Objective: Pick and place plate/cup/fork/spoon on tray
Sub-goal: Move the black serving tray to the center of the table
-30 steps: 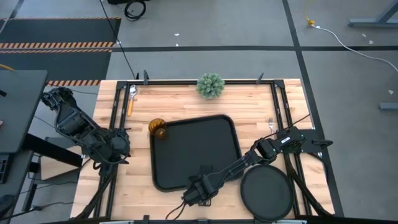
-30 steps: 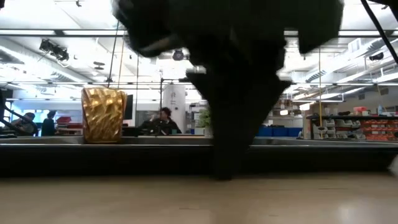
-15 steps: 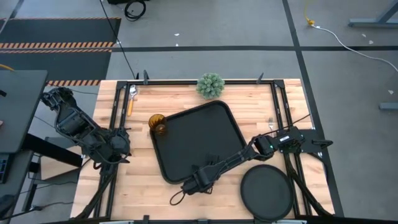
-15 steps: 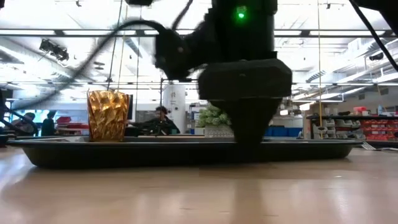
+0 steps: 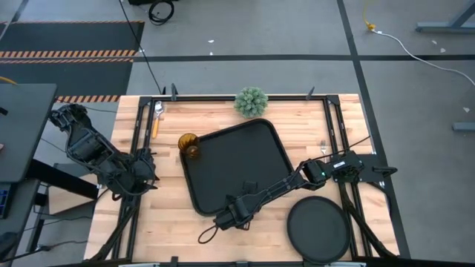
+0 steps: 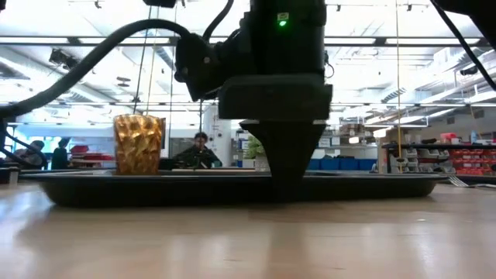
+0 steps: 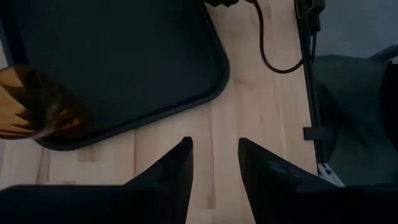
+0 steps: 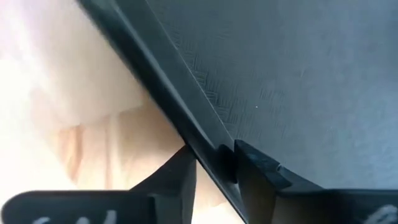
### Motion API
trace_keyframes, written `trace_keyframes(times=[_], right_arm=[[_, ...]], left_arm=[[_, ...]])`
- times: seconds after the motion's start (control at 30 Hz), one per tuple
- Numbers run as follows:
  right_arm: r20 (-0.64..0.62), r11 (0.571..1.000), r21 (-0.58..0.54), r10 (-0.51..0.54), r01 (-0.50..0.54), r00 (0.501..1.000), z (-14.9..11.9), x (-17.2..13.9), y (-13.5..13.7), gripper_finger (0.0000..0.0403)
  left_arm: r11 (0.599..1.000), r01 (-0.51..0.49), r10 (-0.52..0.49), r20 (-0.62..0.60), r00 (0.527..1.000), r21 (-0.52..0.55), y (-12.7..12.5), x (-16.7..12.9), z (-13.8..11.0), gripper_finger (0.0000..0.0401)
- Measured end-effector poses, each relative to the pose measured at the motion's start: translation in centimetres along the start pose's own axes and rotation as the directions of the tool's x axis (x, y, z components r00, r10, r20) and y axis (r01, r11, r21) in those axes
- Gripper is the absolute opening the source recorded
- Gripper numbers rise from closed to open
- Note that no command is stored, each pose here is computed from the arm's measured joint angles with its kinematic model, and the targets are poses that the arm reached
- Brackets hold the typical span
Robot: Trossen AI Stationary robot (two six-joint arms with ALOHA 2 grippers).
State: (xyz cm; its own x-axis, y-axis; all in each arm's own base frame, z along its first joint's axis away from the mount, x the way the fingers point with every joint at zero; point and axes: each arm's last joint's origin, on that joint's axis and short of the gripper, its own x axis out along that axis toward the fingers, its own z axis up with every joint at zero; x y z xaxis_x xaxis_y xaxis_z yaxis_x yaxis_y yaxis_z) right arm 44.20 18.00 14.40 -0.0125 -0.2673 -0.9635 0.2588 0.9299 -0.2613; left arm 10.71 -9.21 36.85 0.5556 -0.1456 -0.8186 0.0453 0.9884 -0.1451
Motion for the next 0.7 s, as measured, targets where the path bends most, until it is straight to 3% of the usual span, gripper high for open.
trace_keyframes(times=[0.3, 0.7], right_arm=[[-0.014, 0.996, 0.087, 0.002, -0.001, 1.0, -0.04, 0.02, -0.09, 0.0086], [-0.011, 0.998, 0.058, -0.001, 0.002, 1.0, -0.09, -0.01, -0.03, 0.0086]], left_arm=[[0.999, -0.042, 0.042, 0.021, 0.999, 0.006, 0.17, 0.0, 0.0, 0.0133], [0.998, -0.059, 0.059, 0.015, 0.998, 0.01, 0.29, -0.01, -0.1, 0.0133]])
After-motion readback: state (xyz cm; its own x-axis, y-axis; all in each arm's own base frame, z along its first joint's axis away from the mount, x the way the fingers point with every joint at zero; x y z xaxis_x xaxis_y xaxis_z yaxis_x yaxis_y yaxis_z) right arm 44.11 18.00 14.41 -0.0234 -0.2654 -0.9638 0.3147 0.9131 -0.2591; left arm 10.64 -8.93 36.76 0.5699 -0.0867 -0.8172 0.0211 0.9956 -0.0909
